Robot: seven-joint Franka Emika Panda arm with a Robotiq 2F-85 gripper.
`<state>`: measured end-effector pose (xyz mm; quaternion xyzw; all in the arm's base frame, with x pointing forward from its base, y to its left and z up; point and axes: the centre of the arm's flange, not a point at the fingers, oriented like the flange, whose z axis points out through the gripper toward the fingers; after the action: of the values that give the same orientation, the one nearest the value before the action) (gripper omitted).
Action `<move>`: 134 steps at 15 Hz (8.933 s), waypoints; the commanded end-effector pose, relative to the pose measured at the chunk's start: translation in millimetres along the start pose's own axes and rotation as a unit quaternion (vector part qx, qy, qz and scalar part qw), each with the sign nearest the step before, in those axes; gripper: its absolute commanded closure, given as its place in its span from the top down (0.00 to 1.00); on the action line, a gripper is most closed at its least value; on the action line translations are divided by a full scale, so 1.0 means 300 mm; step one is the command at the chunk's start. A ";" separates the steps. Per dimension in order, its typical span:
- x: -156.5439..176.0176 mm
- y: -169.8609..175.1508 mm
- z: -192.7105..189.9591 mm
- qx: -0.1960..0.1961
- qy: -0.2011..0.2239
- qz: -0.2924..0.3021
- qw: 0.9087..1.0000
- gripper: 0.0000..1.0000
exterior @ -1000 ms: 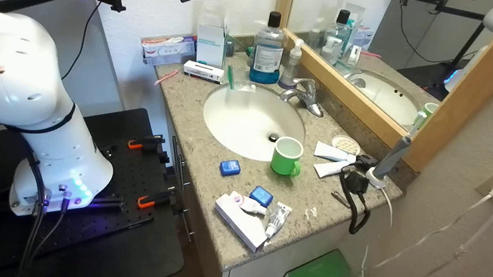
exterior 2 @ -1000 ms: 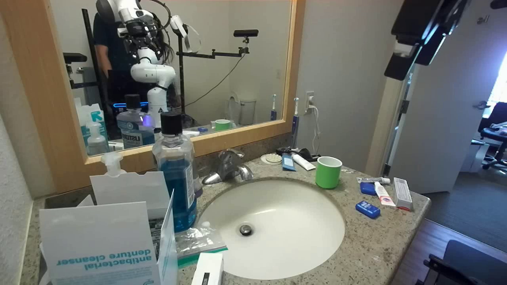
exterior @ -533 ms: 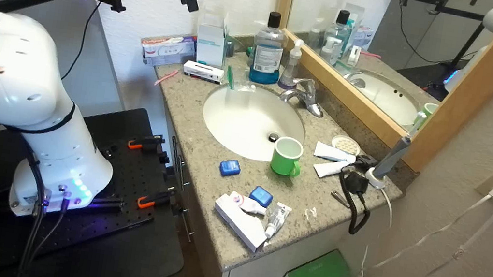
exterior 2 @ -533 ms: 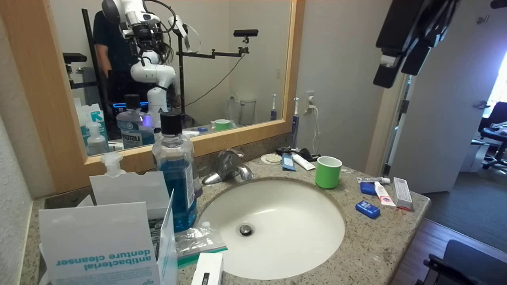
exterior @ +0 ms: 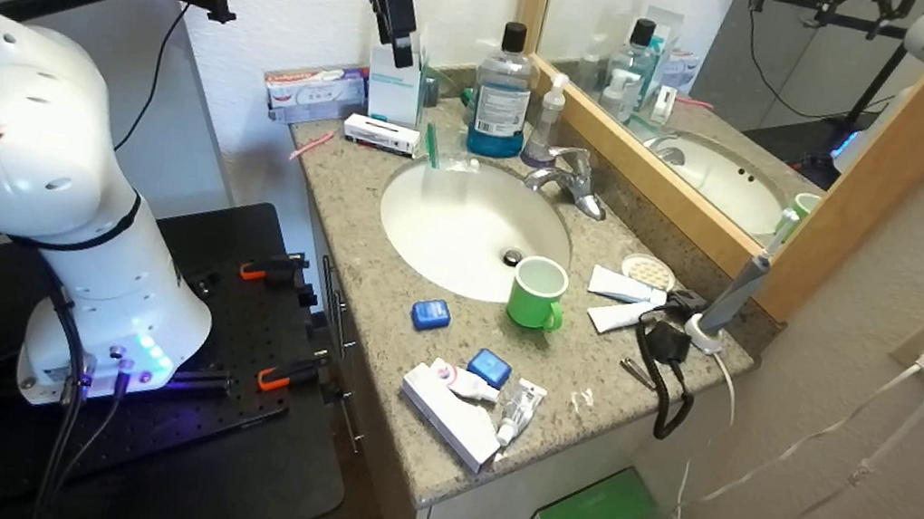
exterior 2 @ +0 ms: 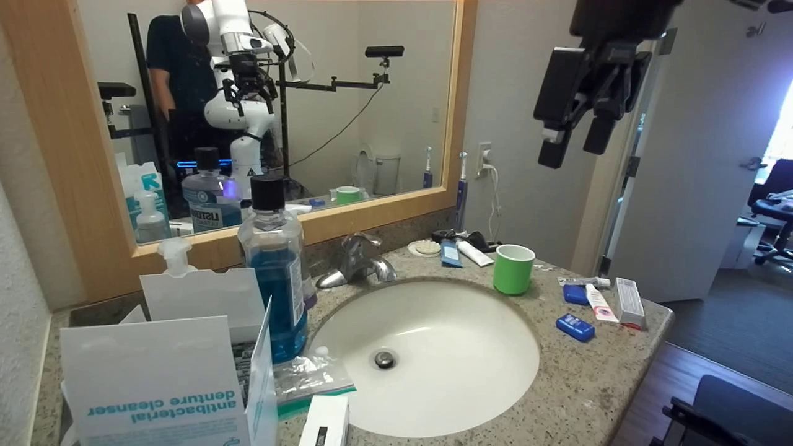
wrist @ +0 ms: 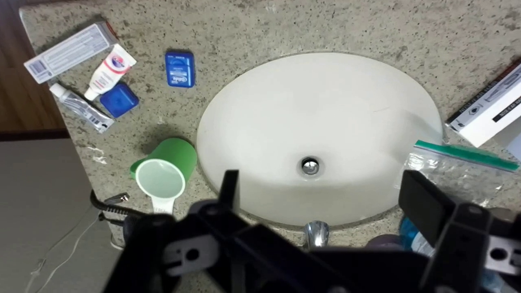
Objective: Pour the contents of the green mug cup into the sink
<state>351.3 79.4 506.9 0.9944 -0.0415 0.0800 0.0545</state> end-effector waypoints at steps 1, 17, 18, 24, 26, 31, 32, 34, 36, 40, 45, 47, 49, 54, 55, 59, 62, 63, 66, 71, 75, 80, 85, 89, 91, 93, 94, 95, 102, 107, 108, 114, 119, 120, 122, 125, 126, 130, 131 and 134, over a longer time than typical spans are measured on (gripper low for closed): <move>0.084 0.036 0.071 -0.006 0.000 -0.045 0.999 1.00; 0.141 0.038 0.172 -0.033 -0.026 -0.263 0.964 1.00; 0.149 0.030 0.175 -0.033 -0.029 -0.262 0.964 1.00; 0.126 0.009 0.176 -0.059 -0.014 -0.355 0.933 1.00; 0.111 0.000 0.166 -0.063 -0.010 -0.407 0.911 1.00; 0.117 0.015 0.190 -0.074 0.002 -0.526 0.847 1.00; 0.128 0.022 0.198 -0.084 -0.004 -0.530 0.844 1.00; 0.160 0.068 0.223 -0.084 -0.011 -0.538 0.839 1.00; 0.185 0.121 0.239 -0.072 -0.015 -0.544 0.836 1.00; 0.212 0.230 0.283 -0.055 -0.015 -0.565 0.823 1.00; 0.274 0.353 0.377 -0.045 -0.034 -0.580 0.813 1.00; 0.298 0.385 0.414 -0.038 -0.037 -0.579 0.814 1.00; 0.251 0.376 0.403 -0.037 -0.042 -0.571 0.819 1.00; 0.256 0.378 0.419 -0.036 -0.047 -0.570 0.819 1.00; 0.256 0.376 0.418 -0.036 -0.047 -0.571 0.819 1.00; 0.270 0.383 0.441 -0.038 -0.047 -0.615 0.786 1.00; 0.286 0.432 0.463 -0.033 -0.046 -0.648 0.759 1.00; 0.287 0.450 0.472 -0.033 -0.046 -0.657 0.752 1.00; 0.299 0.520 0.500 -0.026 -0.040 -0.674 0.737 1.00; 0.350 0.620 0.594 0.032 0.001 -0.693 0.720 1.00; 0.389 0.648 0.654 0.099 0.054 -0.689 0.716 1.00; 0.333 0.629 0.652 0.084 0.042 -0.687 0.721 1.00; 0.358 0.636 0.673 0.077 0.039 -0.696 0.712 1.00; 0.388 0.714 0.708 0.065 0.026 -0.724 0.686 1.00; 0.407 0.761 0.719 0.069 0.025 -0.731 0.679 1.00; 0.430 0.797 0.736 0.072 0.024 -0.731 0.678 1.00; 0.444 0.813 0.750 0.076 0.023 -0.730 0.679 1.00; 0.456 0.827 0.762 0.080 0.022 -0.728 0.680 1.00; 0.548 0.898 0.913 0.153 0.032 -0.685 0.712 1.00; 0.518 0.990 0.883 0.178 0.016 -0.678 0.713 1.00; 0.510 1.005 0.871 0.176 0.015 -0.676 0.715 1.00; 0.541 0.992 0.962 0.201 0.019 -0.675 0.709 1.00; 0.531 0.982 1.028 0.214 0.015 -0.682 0.699 1.00; 0.529 0.990 1.035 0.214 0.012 -0.682 0.699 1.00; 0.528 1.002 1.044 0.214 0.011 -0.681 0.700 1.00; 0.532 1.003 1.058 0.215 0.011 -0.683 0.698 0.65; 0.537 1.001 1.064 0.215 0.010 -0.685 0.696 0.58; 0.554 0.989 1.095 0.221 0.008 -0.687 0.692 0.81; 0.558 0.984 1.105 0.224 0.007 -0.687 0.691 0.78; 0.568 0.980 1.124 0.225 0.004 -0.686 0.692 0.51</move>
<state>535.0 -258.8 233.5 0.7345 0.6667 0.0307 -0.1228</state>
